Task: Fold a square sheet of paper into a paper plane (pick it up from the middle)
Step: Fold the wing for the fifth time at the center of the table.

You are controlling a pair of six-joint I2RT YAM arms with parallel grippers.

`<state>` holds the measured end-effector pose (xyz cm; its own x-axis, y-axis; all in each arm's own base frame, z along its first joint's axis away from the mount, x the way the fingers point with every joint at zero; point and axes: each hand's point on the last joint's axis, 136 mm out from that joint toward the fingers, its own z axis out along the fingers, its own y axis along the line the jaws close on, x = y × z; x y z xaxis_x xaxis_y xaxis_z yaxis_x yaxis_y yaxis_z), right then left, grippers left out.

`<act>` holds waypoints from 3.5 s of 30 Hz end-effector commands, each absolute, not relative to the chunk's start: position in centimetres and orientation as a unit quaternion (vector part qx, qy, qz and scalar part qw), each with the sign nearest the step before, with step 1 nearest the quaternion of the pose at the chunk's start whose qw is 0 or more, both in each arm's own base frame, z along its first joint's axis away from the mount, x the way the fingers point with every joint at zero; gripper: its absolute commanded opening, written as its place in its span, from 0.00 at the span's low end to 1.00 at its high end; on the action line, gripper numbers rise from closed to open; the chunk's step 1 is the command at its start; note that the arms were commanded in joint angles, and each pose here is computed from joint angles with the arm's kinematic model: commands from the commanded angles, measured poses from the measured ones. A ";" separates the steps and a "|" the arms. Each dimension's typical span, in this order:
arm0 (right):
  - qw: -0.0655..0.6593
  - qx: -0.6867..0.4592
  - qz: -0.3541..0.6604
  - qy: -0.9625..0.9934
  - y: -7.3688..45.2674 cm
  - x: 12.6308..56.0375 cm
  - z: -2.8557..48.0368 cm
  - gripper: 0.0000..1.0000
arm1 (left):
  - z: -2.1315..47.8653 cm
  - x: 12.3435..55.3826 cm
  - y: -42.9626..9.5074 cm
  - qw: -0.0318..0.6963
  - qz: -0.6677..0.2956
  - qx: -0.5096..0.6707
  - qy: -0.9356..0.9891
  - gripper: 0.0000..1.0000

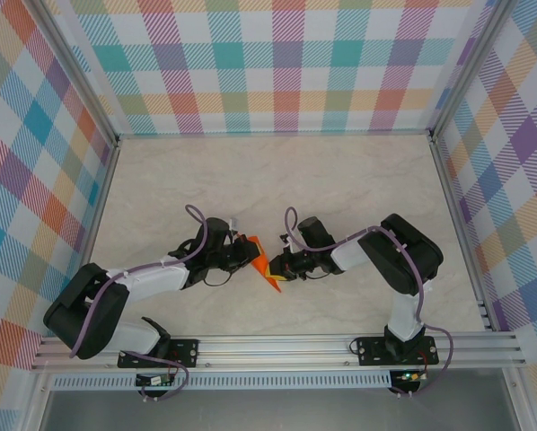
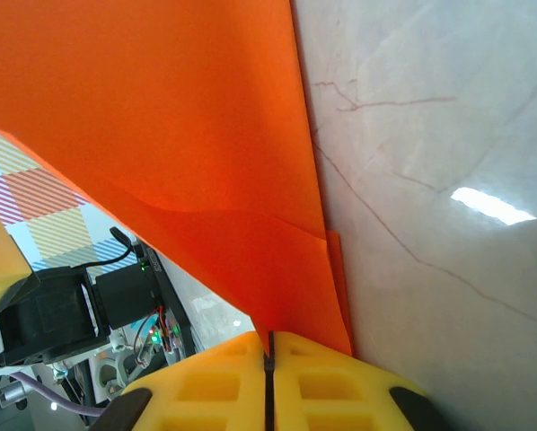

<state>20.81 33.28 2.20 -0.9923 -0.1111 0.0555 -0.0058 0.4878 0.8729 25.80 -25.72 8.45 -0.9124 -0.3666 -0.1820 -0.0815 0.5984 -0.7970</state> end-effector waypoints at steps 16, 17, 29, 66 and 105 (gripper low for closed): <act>0.069 -0.001 -0.469 -0.881 32.1 20.8 -0.2 0.09 | 6.7 26.8 -26.7 0.160 -0.426 -0.126 0.881 0.00; 0.069 -0.002 -0.469 -0.881 32.1 20.8 -0.2 0.09 | 6.5 26.8 -26.7 0.159 -0.425 -0.125 0.882 0.00; 0.068 -0.008 -0.458 -0.886 31.9 21.0 -0.3 0.11 | 3.2 26.9 -25.8 0.142 -0.386 -0.136 0.901 0.00; 0.065 0.081 -0.406 -0.908 32.5 18.7 2.9 0.13 | 1.1 25.8 -25.1 0.116 -0.362 -0.138 0.914 0.00; 0.078 0.090 -0.332 -0.936 30.4 16.6 0.6 0.19 | 1.6 26.1 -25.0 0.116 -0.359 -0.133 0.917 0.00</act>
<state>18.01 31.95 1.57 -0.9746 -0.2201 0.0417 -0.1317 0.7137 0.6880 26.10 -25.55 2.03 -0.9351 -0.3337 -0.1189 -0.1534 0.6839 -0.7133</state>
